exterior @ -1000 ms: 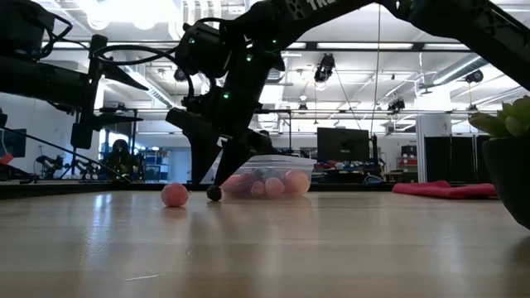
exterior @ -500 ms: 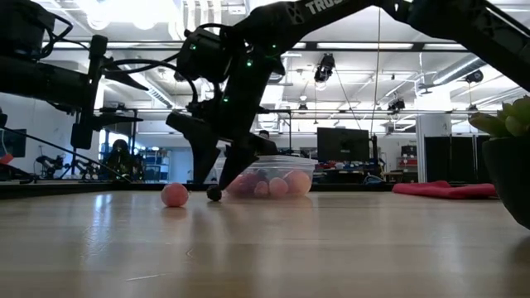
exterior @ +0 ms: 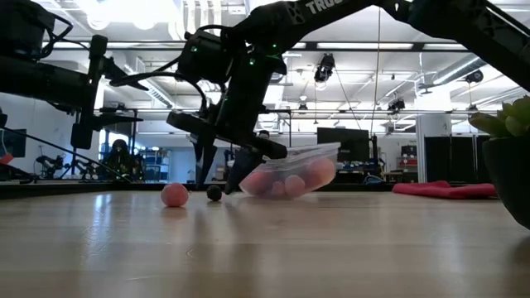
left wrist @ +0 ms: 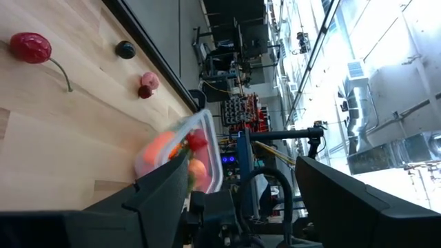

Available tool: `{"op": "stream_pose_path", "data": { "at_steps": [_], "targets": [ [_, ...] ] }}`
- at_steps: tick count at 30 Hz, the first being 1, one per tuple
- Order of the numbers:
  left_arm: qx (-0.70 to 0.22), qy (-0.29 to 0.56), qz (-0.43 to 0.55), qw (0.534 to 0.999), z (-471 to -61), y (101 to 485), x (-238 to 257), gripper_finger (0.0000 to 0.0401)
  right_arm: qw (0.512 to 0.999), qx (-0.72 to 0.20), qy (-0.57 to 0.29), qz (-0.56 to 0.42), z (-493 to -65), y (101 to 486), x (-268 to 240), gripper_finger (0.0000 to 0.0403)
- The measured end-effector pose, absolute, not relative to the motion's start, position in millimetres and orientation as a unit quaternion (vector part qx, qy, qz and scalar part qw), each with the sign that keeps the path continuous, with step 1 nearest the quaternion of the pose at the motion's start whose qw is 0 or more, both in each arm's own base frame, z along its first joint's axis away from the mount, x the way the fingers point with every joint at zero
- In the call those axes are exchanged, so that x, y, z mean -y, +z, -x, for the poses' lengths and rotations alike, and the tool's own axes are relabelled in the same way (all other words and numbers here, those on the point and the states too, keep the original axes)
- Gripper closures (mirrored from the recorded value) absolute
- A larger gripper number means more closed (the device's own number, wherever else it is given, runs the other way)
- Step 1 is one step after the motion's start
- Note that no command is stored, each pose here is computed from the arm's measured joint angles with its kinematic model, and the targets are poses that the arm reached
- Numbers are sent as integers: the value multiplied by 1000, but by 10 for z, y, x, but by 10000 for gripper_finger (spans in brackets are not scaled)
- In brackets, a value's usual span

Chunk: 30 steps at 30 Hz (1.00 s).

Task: Pick and placing Produce into tupperware
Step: Put the blackberry into the transparent container

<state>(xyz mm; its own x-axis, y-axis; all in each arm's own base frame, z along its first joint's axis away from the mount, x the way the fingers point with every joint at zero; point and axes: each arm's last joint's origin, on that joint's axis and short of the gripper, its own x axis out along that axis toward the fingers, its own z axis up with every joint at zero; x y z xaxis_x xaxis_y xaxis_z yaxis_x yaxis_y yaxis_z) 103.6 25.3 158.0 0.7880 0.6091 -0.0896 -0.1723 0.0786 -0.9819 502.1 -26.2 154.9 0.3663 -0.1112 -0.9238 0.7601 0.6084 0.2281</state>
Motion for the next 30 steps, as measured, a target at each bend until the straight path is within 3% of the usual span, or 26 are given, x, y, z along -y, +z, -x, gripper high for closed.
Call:
{"op": "stream_pose_path", "data": {
  "at_steps": [9, 19, 27, 30],
  "targets": [
    [176, 274, 621, 713, -1036, 1580, -252, 146, 772, -486, -271, -307, -5041, 1587, 265, 184],
    [176, 274, 621, 713, -1036, 1580, -253, 146, 830, -498, -176, -180, -5118, 1864, 229, 184],
    [176, 274, 621, 713, -1036, 1580, -253, 146, 751, -649, -110, -45, -4816, 1839, 346, 184],
    [176, 273, 621, 713, -1035, 1581, -253, 146, 745, -664, -63, 13, -4793, 1833, 358, 184]
  ]
}}
